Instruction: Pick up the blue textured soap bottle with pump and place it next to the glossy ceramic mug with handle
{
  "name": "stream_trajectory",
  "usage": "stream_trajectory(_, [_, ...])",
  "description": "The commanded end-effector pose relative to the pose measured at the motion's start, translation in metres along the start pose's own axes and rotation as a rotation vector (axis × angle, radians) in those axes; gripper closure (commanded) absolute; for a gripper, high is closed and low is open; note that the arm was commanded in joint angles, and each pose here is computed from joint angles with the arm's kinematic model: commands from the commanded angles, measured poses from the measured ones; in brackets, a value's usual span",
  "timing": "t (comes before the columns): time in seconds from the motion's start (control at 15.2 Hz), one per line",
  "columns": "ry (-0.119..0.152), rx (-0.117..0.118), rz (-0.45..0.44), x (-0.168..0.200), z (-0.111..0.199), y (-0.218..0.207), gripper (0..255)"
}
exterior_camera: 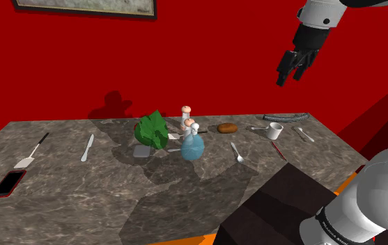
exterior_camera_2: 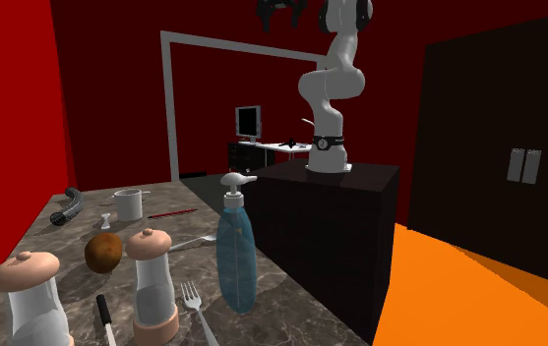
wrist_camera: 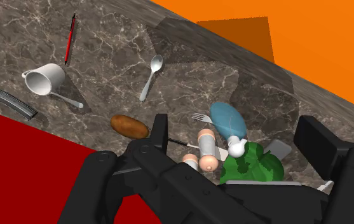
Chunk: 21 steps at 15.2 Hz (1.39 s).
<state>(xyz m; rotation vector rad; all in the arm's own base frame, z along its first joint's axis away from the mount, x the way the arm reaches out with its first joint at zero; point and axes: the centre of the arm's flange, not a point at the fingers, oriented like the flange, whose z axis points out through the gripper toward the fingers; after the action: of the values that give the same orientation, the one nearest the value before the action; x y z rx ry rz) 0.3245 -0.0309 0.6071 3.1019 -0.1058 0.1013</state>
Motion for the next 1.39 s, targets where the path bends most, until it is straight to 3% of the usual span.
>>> stream_trajectory(0.0, [0.000,0.000,0.000,0.000,0.000,0.000,0])
stream_trajectory(1.32, [0.117,-0.017,0.004,0.129,0.209,-0.073,0])
